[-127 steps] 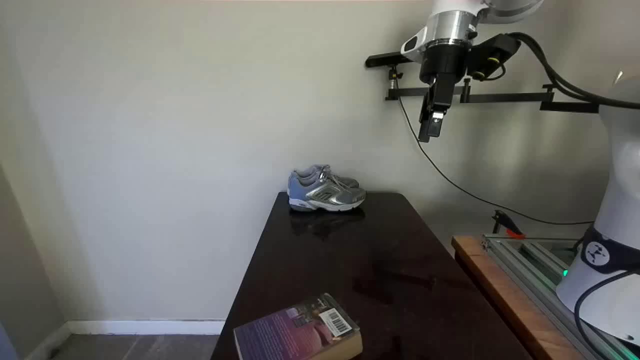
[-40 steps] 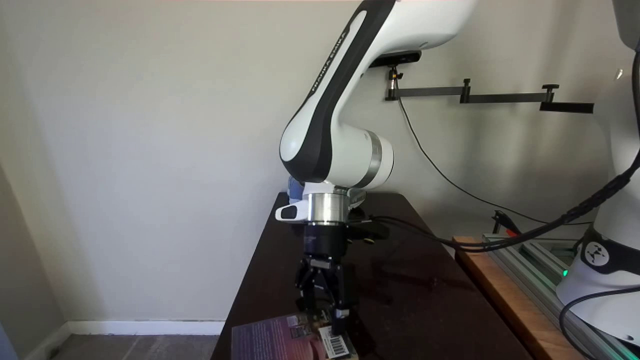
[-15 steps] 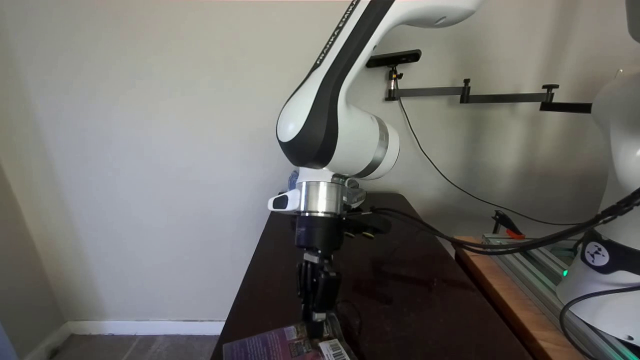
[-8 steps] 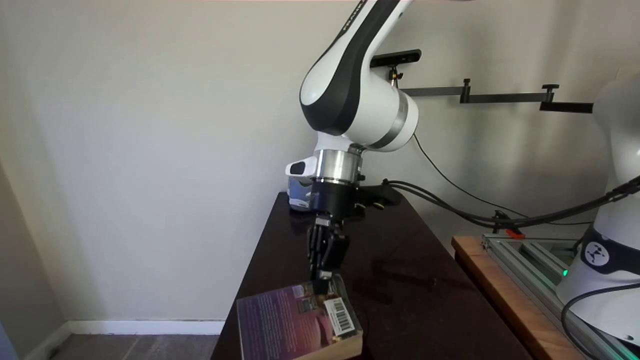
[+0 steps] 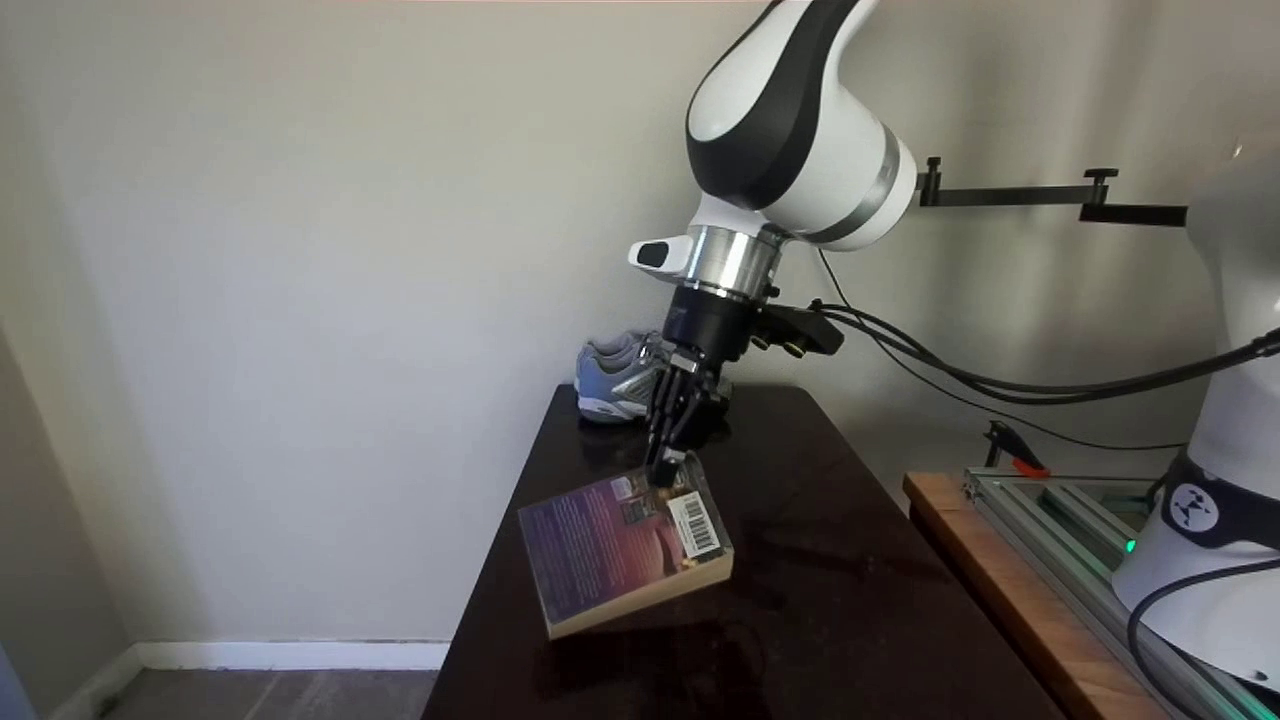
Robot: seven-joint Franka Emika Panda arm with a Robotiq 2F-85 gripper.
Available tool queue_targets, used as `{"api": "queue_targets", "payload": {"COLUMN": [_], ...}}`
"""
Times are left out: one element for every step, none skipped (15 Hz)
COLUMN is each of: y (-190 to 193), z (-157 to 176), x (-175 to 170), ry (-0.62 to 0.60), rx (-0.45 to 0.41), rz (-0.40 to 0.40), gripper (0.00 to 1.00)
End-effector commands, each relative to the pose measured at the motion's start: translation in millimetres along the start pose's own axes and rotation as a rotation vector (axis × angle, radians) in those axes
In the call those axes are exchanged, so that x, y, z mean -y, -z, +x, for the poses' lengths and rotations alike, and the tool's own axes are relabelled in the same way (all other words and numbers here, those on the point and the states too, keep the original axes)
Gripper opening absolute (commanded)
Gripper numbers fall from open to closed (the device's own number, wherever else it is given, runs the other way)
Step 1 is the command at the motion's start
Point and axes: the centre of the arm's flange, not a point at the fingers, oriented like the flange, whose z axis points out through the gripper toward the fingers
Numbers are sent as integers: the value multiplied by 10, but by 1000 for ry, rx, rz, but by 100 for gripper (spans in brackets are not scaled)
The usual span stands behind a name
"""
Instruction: Turn the book on the other side
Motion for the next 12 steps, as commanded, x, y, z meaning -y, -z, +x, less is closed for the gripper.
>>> {"api": "queue_targets", "payload": {"y": [382, 416, 452, 468, 474, 470, 457, 455, 441, 427, 408, 403], "z": [-158, -190, -219, -257, -297, -339, -370, -368, -377, -395, -425, -457], "x": [121, 123, 132, 138, 142, 143, 134, 96, 51, 5, -46, -89], "ry": [-2, 1, 1, 0, 1, 5, 10, 14, 17, 18, 21, 16], "rx": [8, 12, 18, 27, 37, 50, 57, 61, 66, 69, 74, 78], "rz": [-149, -182, -223, -264, -302, -337, -359, -383, -404, -406, -392, -390], "gripper": [6, 6, 6, 6, 6, 6, 6, 6, 6, 6, 6, 6]}}
